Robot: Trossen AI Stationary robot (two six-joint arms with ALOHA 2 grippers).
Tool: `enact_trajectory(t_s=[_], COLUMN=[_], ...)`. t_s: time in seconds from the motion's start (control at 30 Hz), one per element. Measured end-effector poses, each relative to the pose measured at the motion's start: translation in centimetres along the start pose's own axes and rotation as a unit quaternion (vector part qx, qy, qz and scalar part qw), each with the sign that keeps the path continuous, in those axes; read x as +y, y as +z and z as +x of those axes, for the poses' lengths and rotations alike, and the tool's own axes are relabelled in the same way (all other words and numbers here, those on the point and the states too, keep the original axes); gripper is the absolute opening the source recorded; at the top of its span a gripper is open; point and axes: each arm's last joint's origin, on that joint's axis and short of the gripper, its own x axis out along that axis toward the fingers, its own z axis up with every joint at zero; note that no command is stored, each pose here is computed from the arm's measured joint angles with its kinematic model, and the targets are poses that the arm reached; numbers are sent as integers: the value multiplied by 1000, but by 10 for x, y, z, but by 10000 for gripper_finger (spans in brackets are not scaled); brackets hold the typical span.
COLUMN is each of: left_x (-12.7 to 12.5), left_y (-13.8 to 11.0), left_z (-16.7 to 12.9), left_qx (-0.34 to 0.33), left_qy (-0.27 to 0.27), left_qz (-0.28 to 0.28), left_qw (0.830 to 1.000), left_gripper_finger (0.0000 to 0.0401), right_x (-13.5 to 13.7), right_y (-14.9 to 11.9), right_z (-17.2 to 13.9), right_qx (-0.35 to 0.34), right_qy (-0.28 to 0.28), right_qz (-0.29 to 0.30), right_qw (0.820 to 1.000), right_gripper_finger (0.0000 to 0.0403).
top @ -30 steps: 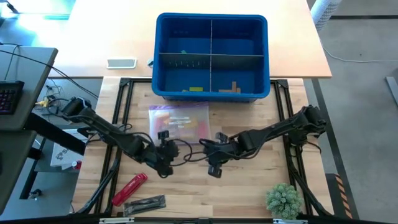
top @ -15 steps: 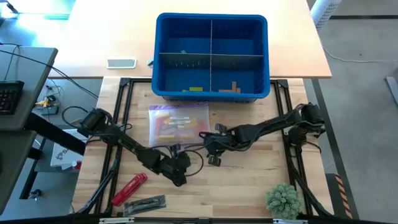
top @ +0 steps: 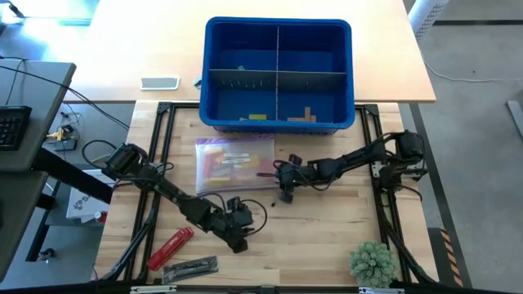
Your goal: Sort blocks
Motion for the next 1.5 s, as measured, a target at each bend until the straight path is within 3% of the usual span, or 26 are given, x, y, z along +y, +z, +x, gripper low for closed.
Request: enact_trajectory(t_s=[0.17, 0.37, 0.5, 0.6, 0.73, 0.97, 1.2, 1.5], left_x=[6, 21, 22, 23, 28, 35, 42, 45], left_y=[13, 16, 16, 16, 19, 29, 34, 25], left_z=[4, 10, 10, 10, 12, 16, 46, 83], left_qx=[-35, -20, -16, -22, -34, -54, -82, -116], left_qy=[1, 32, 36, 47, 66, 66, 30, 5], left_qz=[21, -18, -30, -20, -21, -16, 5, -20], left_qw=[999, 999, 999, 998, 997, 996, 996, 993], left_gripper_finger=[106, 106, 106, 106, 106, 106, 106, 106], right_x=[8, 25, 33, 27, 17, 11, 19, 21], right_y=[-23, -28, -1, 5, 6, -11, -21, -20], right_z=[0, -22, -42, -33, -5, 26, 17, 4], right_qx=[49, 101, -1, -35, -56, -15, 46, 66], right_qy=[52, 78, 68, 42, 42, 42, 63, 103], right_qz=[-42, -76, -113, -128, -93, -40, -55, -50], right_qw=[997, 989, 991, 990, 993, 998, 995, 991], right_gripper_finger=[114, 114, 114, 114, 114, 114, 114, 114])
